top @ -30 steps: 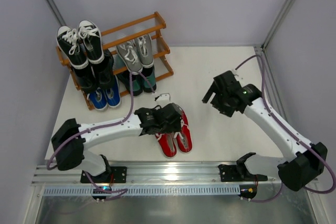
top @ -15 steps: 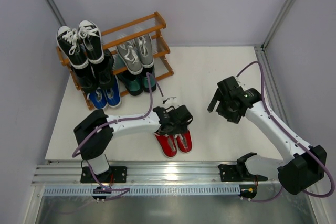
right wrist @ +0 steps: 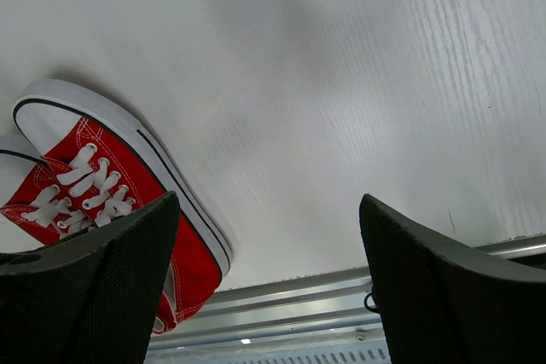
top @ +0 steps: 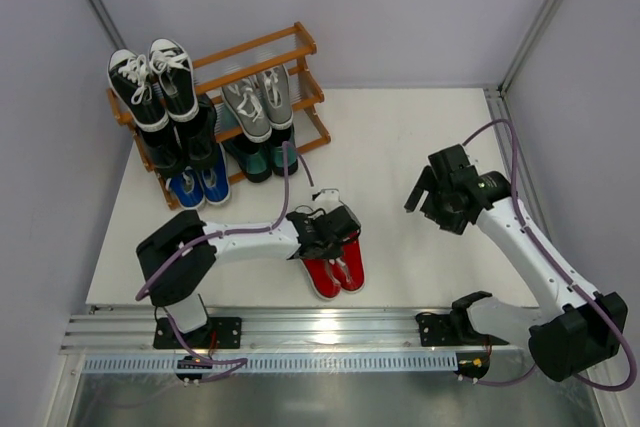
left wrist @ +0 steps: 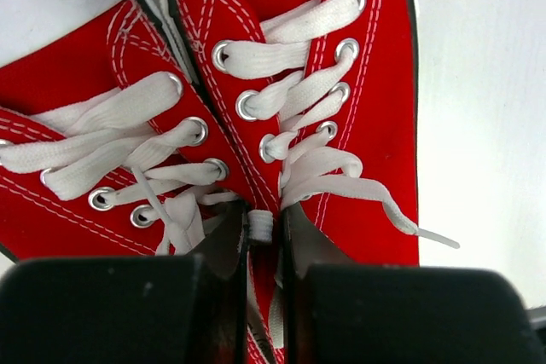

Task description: Place and organize the shoes onto the shoe shelf

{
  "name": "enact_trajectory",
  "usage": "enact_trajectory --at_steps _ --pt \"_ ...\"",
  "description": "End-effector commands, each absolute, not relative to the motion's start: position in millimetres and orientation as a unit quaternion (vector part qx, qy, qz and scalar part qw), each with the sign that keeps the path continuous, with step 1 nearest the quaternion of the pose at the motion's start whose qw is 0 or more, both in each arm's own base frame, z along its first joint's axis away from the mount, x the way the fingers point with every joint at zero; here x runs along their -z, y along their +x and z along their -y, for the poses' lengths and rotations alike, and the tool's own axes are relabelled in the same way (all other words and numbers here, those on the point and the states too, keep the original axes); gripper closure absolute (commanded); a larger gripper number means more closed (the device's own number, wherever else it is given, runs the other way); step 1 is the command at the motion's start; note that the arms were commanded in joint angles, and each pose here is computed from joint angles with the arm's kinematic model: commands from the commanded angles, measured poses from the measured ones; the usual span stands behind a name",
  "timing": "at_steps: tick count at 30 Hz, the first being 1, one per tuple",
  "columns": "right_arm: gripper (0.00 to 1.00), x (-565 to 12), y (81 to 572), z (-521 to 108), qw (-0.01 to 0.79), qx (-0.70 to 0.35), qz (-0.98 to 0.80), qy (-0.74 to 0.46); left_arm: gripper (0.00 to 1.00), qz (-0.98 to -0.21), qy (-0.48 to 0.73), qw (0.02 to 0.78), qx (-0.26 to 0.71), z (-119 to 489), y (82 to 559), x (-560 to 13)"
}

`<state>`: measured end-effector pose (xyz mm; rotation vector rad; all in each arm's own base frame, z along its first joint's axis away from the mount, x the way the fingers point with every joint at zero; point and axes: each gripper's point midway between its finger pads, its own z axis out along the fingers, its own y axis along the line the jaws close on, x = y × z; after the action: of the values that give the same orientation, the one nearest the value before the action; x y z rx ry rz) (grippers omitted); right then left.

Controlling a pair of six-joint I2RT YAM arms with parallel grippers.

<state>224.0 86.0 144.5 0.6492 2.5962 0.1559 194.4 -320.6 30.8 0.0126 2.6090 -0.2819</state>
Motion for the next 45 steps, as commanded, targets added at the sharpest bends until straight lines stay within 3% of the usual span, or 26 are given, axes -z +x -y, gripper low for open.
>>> enact_trajectory --at_steps 1,6,11,15,21,31,35,45 --pt "0.14 -156.0 228.6 -79.3 0.251 -0.064 -0.937 0.232 1.00 -0.957 0.108 0.222 0.153 340.4 172.7 -8.0" --pt "0.15 -164.5 234.5 -67.9 0.264 -0.062 -0.931 0.243 1.00 -0.929 0.173 0.273 0.178 356.6 181.4 -61.5" --pt "0.15 -172.0 239.5 -59.6 0.273 -0.058 -0.928 0.246 1.00 -0.923 0.183 0.319 0.112 349.2 207.7 -106.0" --pt "0.15 -184.3 244.2 -53.3 0.286 -0.056 -0.923 0.251 1.00 -0.893 0.170 0.401 0.114 370.8 245.4 -196.4" --pt "0.16 -198.5 245.1 -45.3 0.298 -0.047 -0.919 0.253 1.00 -0.864 0.141 0.476 0.090 363.3 299.9 -278.1" --pt "0.17 -212.6 232.1 -33.0 0.306 -0.026 -0.919 0.248 1.00 -0.797 0.019 0.603 0.030 273.8 435.1 -405.7" --pt "0.19 -213.7 226.5 -30.6 0.304 -0.023 -0.918 0.252 1.00 -0.750 -0.040 0.659 0.047 231.8 465.4 -464.6" --pt "0.21 -209.1 221.3 -36.8 0.297 -0.040 -0.921 0.249 1.00 -0.703 -0.119 0.701 -0.002 130.7 526.8 -485.8"
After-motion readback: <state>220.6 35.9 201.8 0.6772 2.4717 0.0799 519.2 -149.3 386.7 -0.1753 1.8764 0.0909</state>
